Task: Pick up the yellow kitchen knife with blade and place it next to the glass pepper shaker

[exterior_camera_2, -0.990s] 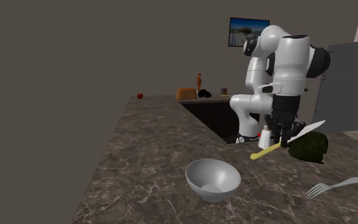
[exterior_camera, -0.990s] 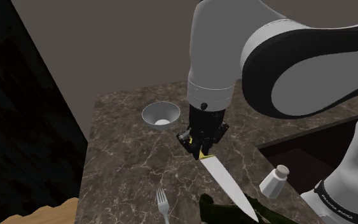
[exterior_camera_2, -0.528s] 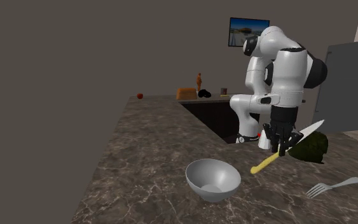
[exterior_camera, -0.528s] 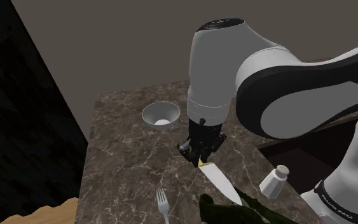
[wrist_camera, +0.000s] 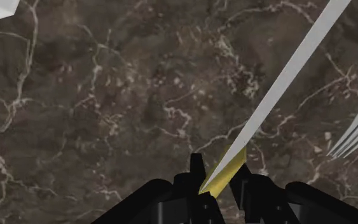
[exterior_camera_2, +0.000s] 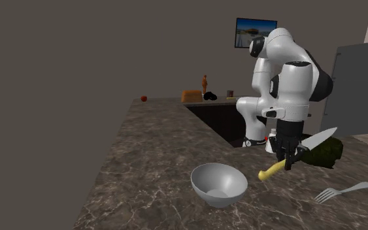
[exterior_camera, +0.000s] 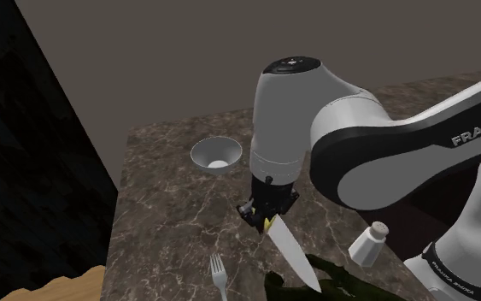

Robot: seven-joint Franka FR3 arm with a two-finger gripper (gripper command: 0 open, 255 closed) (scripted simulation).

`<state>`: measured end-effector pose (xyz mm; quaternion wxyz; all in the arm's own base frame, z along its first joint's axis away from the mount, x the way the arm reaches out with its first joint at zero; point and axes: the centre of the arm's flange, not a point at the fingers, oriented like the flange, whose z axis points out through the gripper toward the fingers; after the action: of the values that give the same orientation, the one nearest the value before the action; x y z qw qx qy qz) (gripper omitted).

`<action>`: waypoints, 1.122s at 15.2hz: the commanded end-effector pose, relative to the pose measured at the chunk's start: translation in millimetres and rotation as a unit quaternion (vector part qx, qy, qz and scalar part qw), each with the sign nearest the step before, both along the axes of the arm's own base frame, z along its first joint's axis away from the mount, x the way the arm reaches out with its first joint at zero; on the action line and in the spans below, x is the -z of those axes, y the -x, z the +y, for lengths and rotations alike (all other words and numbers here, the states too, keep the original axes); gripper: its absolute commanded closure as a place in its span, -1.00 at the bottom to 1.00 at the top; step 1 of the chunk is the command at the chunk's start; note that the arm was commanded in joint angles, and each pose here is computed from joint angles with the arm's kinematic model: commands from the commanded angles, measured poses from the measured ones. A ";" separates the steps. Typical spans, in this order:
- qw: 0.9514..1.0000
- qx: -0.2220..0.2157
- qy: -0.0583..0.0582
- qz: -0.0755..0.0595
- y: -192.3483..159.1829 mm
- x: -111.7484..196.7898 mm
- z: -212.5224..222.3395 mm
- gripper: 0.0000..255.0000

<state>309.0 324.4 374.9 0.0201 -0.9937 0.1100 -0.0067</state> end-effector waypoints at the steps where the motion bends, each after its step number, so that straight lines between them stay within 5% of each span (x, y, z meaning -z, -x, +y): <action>1: 1.000 -0.001 0.005 0.006 2.7 17.0 0.1 1.00; 10: 1.000 -0.001 0.005 0.006 2.7 21.8 0.1 1.00; 11: 1.000 -0.001 0.005 0.006 3.5 21.9 0.8 -1.00; 17: 1.000 -0.001 0.005 0.006 2.7 8.6 -0.3 -1.00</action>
<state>305.1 324.6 359.8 0.0148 -0.9939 0.1092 -0.0016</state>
